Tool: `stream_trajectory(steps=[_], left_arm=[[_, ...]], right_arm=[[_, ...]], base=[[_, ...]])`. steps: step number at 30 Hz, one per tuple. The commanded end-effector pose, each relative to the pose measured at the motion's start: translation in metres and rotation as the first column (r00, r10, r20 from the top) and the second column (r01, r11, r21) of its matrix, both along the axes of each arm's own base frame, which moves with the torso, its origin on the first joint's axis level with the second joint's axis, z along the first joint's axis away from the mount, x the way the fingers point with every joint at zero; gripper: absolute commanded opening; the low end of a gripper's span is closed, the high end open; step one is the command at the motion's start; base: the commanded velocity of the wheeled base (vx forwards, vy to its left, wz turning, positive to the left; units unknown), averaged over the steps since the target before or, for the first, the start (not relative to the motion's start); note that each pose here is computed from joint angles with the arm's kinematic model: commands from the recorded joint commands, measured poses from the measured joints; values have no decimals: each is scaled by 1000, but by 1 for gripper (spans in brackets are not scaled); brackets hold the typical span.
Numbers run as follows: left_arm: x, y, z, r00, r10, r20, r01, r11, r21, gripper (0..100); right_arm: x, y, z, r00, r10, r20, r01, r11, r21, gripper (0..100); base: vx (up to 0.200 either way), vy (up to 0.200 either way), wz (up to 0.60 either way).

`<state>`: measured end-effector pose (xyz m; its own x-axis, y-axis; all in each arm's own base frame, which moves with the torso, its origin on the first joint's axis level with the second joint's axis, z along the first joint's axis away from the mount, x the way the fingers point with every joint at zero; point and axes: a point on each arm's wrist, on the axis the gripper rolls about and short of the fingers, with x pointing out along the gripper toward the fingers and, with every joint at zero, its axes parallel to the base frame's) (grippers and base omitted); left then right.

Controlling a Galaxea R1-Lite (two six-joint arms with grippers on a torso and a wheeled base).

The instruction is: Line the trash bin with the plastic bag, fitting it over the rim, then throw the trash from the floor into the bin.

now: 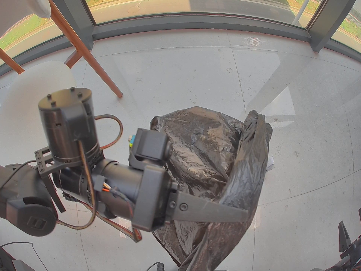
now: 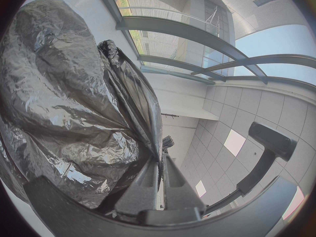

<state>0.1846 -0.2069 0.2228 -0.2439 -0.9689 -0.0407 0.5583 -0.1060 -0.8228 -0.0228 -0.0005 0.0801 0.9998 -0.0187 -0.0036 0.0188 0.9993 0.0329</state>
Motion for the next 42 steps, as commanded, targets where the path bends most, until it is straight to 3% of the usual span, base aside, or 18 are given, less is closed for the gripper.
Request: stream_trajectory(steps=[1,7,14,24,30,37,42], left_arm=[[3,-20,-19,998,-39,-45,41,998,45,0],[10,-37,-36,995,-62,-75,68,995,76,0],[23,-49,-55,997,-60,-52,63,997,49,0],[63,-39,-84,984,55,-167,-43,996,76,0],[99,-30,-104,983,130,-130,-131,991,-3,0],[116,-16,-88,972,157,-174,-181,974,-136,0],[124,0,-83,963,200,-179,-228,962,-153,0]], right_arm=[[0,0,-5,1000,-1,-1,1,1000,1,100],[0,0,-5,1000,-3,-1,3,1000,1,100],[0,0,-5,1000,-3,-1,3,1000,2,100],[0,0,-5,1000,-3,-3,3,1000,1,100],[0,0,-5,1000,-3,-3,3,1000,1,100],[0,0,-5,1000,-3,-3,3,1000,1,100],[0,0,-5,1000,-3,-3,3,1000,1,100]], base=[[0,0,0],[0,0,0],[0,0,0],[0,0,0],[0,0,0],[0,0,0],[0,0,0]])
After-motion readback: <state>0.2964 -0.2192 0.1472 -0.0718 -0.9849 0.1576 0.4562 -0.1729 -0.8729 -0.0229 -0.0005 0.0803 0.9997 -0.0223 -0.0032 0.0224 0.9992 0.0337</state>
